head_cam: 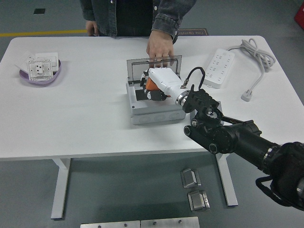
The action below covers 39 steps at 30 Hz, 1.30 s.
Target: Pick up the cylinder from the cube,place it in the box,flap close box
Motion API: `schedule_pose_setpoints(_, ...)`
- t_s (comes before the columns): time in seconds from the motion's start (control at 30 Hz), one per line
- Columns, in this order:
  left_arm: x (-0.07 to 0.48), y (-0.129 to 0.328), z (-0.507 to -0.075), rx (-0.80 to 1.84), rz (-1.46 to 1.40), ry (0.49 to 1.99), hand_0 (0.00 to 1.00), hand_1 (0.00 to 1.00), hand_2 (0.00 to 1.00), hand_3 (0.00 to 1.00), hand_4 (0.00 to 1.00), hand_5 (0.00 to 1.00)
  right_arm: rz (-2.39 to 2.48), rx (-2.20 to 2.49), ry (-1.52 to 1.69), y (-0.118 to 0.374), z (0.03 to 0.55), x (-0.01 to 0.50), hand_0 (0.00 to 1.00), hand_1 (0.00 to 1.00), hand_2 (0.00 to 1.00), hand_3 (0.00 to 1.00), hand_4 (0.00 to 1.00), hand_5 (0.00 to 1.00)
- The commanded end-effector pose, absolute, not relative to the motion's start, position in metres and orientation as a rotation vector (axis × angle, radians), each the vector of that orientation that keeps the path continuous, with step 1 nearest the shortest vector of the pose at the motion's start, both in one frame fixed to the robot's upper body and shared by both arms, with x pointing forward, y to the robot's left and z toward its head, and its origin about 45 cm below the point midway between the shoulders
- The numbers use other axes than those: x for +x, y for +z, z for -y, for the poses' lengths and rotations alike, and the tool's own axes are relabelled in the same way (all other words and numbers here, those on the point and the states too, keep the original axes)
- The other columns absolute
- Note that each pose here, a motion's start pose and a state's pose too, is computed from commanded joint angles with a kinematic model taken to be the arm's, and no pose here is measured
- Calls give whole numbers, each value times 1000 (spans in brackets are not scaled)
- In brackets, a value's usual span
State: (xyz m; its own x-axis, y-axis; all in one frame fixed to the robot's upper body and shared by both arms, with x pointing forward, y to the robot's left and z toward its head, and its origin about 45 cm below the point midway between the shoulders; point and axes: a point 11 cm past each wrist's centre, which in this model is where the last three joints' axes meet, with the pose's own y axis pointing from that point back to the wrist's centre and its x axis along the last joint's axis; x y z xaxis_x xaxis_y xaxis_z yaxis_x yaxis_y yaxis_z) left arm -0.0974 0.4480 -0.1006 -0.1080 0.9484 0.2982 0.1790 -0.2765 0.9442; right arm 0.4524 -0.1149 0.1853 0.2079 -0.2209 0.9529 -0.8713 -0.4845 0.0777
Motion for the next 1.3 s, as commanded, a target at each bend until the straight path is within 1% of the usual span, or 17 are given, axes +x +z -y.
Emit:
schedule_pose_setpoints(0.07, -97, -100, -449, 1487, -1278, 1448, 681, 665, 578, 601, 508, 19, 997, 1836, 1315, 187, 114, 454, 5, 160, 403, 280, 2, 2)
schedule_pose_setpoints(0.1, -97, -100, -449, 1487, -1277, 1449, 681, 665, 578, 601, 507, 18, 990, 1833, 1321, 188, 113, 455, 58, 196, 400, 297, 2, 2)
schedule_pose_setpoints(0.23, -97, -100, -450, 1490, -1277, 1448, 681, 665, 578, 601, 507, 18, 955, 1823, 1339, 190, 113, 457, 58, 196, 400, 297, 2, 2)
schedule_pose_setpoints(0.27, -97, -100, -450, 1491, -1277, 1448, 681, 665, 579, 601, 506, 17, 947, 1820, 1341, 190, 113, 457, 93, 223, 403, 311, 2, 2)
schedule_pose_setpoints(0.47, -95, -100, -450, 1488, -1274, 1447, 681, 665, 579, 601, 506, 17, 920, 1817, 1357, 190, 112, 458, 93, 223, 403, 311, 2, 2)
schedule_pose_setpoints(0.5, -95, -100, -450, 1487, -1273, 1447, 681, 665, 579, 601, 506, 17, 916, 1817, 1362, 191, 111, 458, 354, 444, 578, 648, 394, 2)
schedule_pose_setpoints(0.63, -93, -100, -450, 1485, -1269, 1449, 681, 665, 579, 601, 506, 17, 897, 1819, 1376, 190, 109, 457, 354, 444, 578, 648, 394, 2)
schedule_pose_setpoints(0.67, -92, -100, -450, 1485, -1268, 1449, 681, 664, 579, 601, 506, 18, 893, 1819, 1379, 190, 108, 456, 377, 530, 642, 700, 496, 207)
schedule_pose_setpoints(0.87, -91, -101, -449, 1484, -1267, 1445, 681, 664, 579, 601, 506, 18, 870, 1820, 1384, 188, 107, 455, 377, 530, 642, 700, 496, 207)
schedule_pose_setpoints(0.9, -91, -101, -449, 1484, -1267, 1445, 681, 665, 578, 601, 506, 16, 867, 1820, 1384, 187, 107, 455, 423, 530, 641, 713, 643, 285)
schedule_pose_setpoints(1.07, -91, -101, -449, 1484, -1267, 1443, 681, 665, 578, 601, 506, 16, 854, 1821, 1385, 185, 107, 454, 423, 530, 641, 713, 643, 285)
schedule_pose_setpoints(1.1, -91, -101, -449, 1483, -1267, 1443, 681, 663, 579, 600, 505, 18, 854, 1822, 1385, 185, 108, 454, 431, 535, 647, 765, 760, 305)
schedule_pose_setpoints(1.27, -90, -102, -448, 1482, -1265, 1440, 681, 663, 579, 600, 505, 18, 855, 1821, 1388, 186, 109, 454, 431, 535, 647, 765, 760, 305)
schedule_pose_setpoints(1.3, -90, -102, -448, 1482, -1265, 1439, 680, 662, 579, 600, 505, 18, 855, 1821, 1388, 186, 109, 454, 434, 535, 651, 778, 869, 308)
